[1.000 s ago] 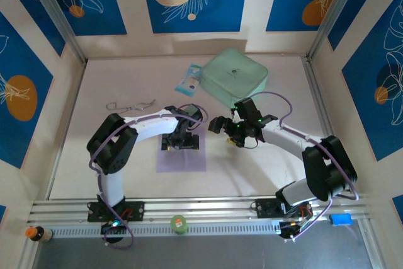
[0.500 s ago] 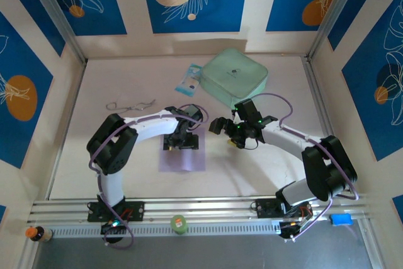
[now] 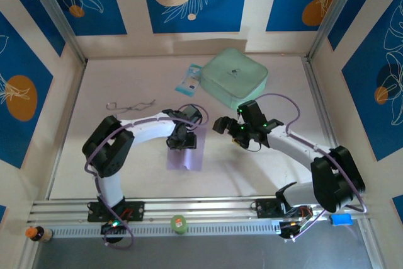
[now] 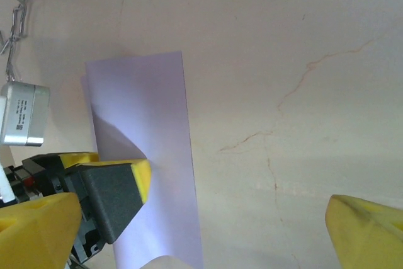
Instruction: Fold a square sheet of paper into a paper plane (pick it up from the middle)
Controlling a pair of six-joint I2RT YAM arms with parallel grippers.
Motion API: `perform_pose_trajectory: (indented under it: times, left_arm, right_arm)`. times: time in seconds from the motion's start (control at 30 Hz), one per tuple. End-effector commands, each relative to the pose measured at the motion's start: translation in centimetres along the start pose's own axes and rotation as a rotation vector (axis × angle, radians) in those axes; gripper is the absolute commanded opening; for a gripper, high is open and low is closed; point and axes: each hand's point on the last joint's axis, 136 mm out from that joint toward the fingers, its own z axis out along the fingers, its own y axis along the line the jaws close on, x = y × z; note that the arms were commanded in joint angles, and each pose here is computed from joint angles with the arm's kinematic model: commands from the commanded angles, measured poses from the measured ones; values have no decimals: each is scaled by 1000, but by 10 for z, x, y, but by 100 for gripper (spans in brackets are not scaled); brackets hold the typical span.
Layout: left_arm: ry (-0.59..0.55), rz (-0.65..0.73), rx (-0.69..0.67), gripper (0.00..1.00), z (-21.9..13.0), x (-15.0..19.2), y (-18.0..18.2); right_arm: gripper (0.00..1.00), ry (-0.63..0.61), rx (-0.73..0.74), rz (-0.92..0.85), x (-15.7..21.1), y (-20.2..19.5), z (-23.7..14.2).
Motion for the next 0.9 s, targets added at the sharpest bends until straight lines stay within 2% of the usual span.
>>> perform_pose_trajectory:
  times: [0.0, 0.17, 0.37, 0.67, 0.87]
  left_arm:
    - [-15, 32, 84, 51, -3, 4, -16]
    - [-89, 54, 233, 41, -23, -4, -38]
    - [-179, 54, 484, 38, -61, -17, -76]
    - [-177, 3, 728, 37, -90, -26, -109]
    - [-150, -98, 834, 36, -83, -27, -110]
  right_arm:
    - [100, -42, 58, 42, -2, -15, -7]
    - [100, -105, 102, 76, -8, -25, -18]
    - [100, -182, 108, 125, -14, -35, -31]
    - [98, -308, 6, 142, -21, -37, -52]
    - [93, -376, -108, 121, -22, -35, -61]
